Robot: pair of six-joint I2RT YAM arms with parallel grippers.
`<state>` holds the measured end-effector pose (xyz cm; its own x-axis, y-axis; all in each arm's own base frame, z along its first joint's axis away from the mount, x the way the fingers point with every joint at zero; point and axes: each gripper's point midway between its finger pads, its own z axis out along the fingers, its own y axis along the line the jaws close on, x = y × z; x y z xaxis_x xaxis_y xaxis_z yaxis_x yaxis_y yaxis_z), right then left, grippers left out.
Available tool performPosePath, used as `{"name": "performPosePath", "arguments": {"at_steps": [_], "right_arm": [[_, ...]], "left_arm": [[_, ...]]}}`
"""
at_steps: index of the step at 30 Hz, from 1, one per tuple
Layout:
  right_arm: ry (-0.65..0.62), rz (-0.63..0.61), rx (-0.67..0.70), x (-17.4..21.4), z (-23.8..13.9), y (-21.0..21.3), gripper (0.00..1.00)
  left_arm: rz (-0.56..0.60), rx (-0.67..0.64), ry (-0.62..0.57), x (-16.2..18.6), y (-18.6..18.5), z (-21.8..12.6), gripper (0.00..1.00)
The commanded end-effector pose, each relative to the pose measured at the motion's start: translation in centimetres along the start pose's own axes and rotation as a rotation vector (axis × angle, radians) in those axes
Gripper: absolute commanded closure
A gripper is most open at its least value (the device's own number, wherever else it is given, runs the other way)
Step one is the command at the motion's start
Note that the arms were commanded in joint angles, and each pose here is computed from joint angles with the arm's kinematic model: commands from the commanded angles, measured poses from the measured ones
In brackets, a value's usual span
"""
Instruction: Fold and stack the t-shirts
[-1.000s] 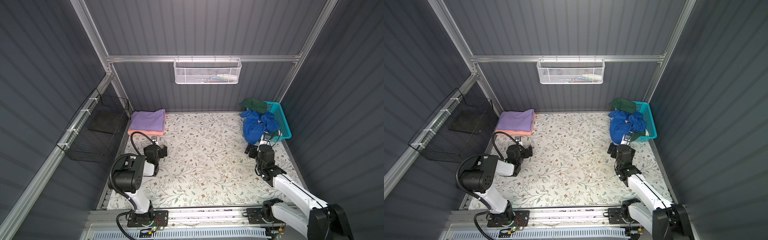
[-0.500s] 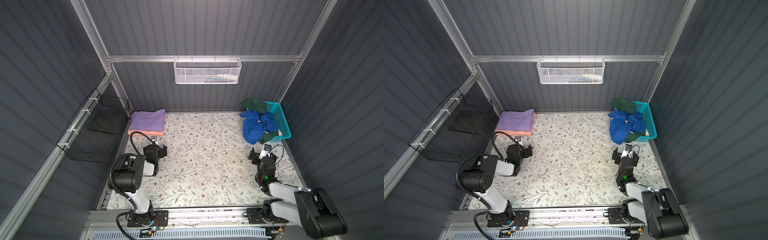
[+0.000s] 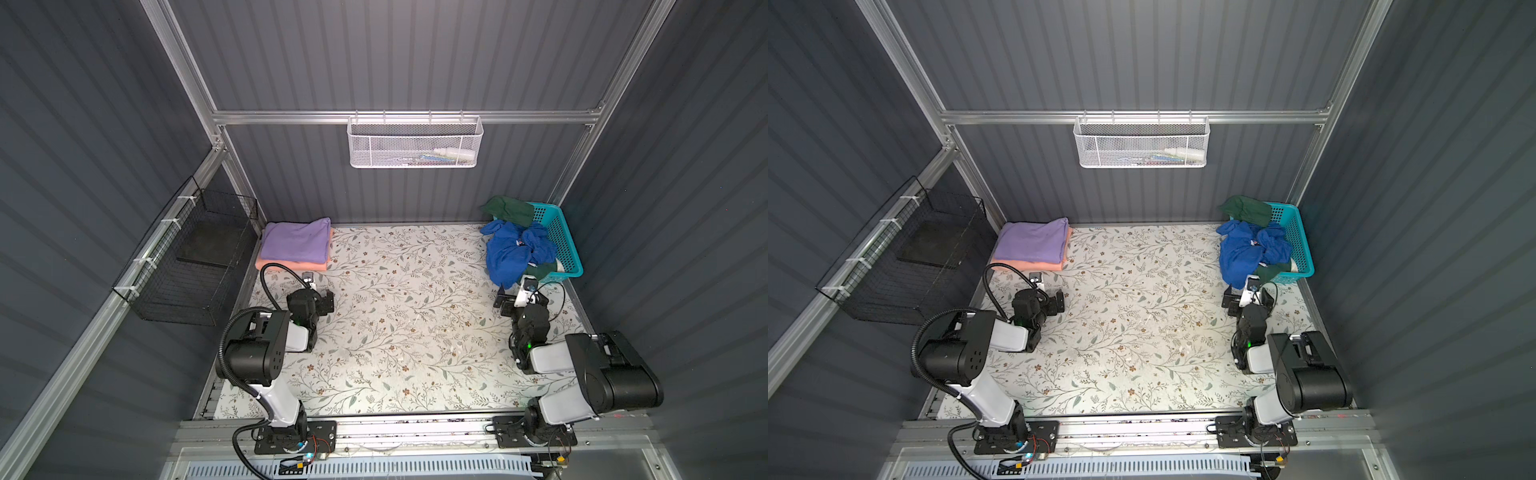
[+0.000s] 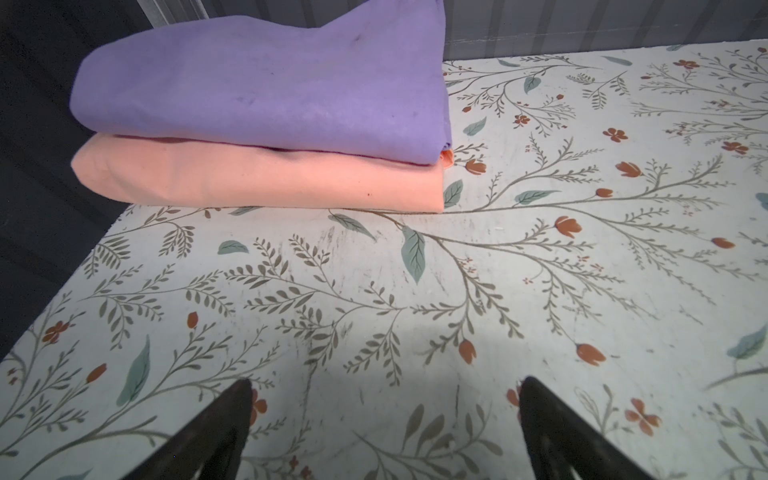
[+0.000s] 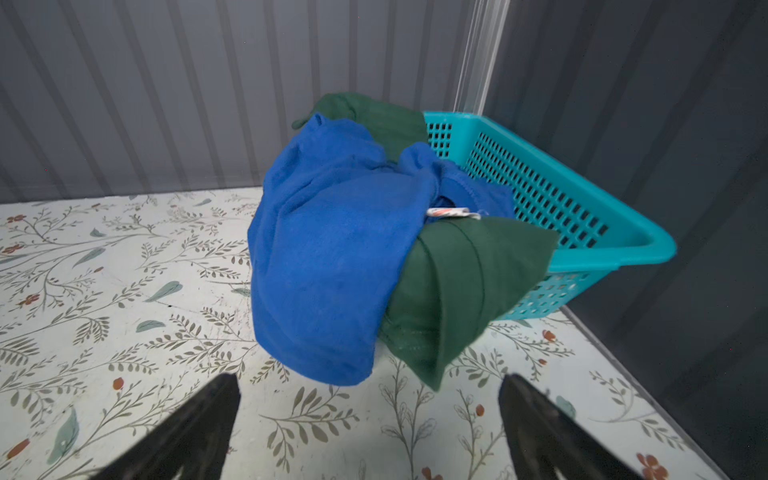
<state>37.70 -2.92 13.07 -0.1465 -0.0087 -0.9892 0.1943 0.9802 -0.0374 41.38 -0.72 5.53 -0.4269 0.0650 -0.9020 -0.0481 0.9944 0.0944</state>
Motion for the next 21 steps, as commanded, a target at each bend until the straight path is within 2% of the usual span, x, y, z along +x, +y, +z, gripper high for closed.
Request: {"name": "performPosePath", "arguments": {"at_steps": [1,21], "right_arm": [[0.119,0.094,-0.106,1.12,1.18,-0.07,0.01],[0.091,0.091,-0.100,0.88,0.90,-0.13,0.01]], "left_arm": [[-0.008,0.004,-0.021,-0.82,0.07,0.02,0.00],[-0.009,0.005,-0.020,-0.82,0.05,0.04,0.00]]}}
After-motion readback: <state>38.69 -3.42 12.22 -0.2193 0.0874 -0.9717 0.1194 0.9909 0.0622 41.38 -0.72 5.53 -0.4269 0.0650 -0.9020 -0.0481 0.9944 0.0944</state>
